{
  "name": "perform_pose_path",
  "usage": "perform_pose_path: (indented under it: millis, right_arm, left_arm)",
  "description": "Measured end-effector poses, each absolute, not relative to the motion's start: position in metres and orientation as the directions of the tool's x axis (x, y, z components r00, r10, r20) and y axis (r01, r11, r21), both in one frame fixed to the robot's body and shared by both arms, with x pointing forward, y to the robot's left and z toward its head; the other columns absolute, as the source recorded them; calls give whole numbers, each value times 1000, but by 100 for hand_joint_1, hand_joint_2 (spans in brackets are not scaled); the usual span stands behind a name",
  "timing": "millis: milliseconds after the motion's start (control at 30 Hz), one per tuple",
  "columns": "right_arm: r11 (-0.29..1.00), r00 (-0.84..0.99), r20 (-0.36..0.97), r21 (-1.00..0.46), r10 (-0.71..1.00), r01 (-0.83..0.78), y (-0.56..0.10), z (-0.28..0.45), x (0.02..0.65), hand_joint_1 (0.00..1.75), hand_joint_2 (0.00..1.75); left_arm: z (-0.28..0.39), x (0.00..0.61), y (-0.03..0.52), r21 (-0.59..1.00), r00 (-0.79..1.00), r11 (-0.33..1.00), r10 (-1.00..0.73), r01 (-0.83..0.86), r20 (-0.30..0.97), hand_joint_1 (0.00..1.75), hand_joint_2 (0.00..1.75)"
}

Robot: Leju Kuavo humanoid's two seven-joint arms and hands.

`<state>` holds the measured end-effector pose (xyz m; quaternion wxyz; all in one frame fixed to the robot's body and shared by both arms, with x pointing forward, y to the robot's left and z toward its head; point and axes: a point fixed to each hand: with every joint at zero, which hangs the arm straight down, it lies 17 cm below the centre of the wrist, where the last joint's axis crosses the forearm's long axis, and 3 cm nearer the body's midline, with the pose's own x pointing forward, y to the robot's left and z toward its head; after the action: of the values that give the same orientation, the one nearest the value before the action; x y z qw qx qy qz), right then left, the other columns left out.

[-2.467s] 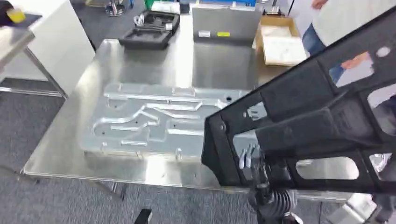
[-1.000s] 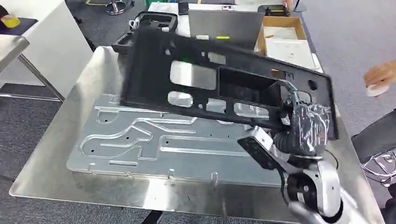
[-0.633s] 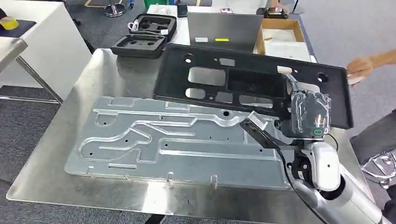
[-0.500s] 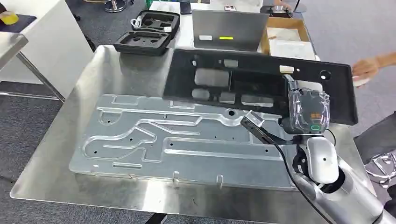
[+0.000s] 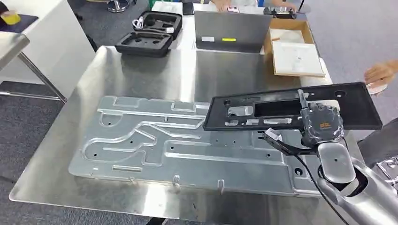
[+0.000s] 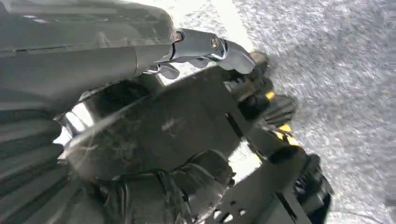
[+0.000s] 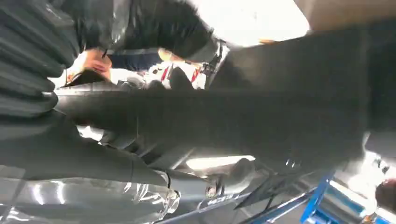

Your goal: Take the parts from the cabinet and place them on the table.

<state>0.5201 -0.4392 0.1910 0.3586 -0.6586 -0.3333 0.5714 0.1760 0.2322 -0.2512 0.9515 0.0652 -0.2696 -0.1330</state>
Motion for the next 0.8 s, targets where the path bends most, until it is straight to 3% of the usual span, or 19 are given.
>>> perform_pose_path:
  millis: [267, 567, 800]
  right_arm:
    - [-539, 112, -533, -842, 839, 28, -439, 192, 521, 0, 0]
    - [-483, 103, -472, -858, 875, 172, -420, 215, 520, 0, 0]
    - [-377, 69, -380, -847, 922, 374, -387, 257, 507, 0, 0]
  left_arm:
    - [-253, 174, 235, 223, 815, 941, -334, 256, 473, 0, 0]
    - [-255, 172, 245, 266, 829, 929, -353, 257, 434, 0, 0]
    - [-257, 169, 242, 253, 831, 925, -368, 282, 417, 0, 0]
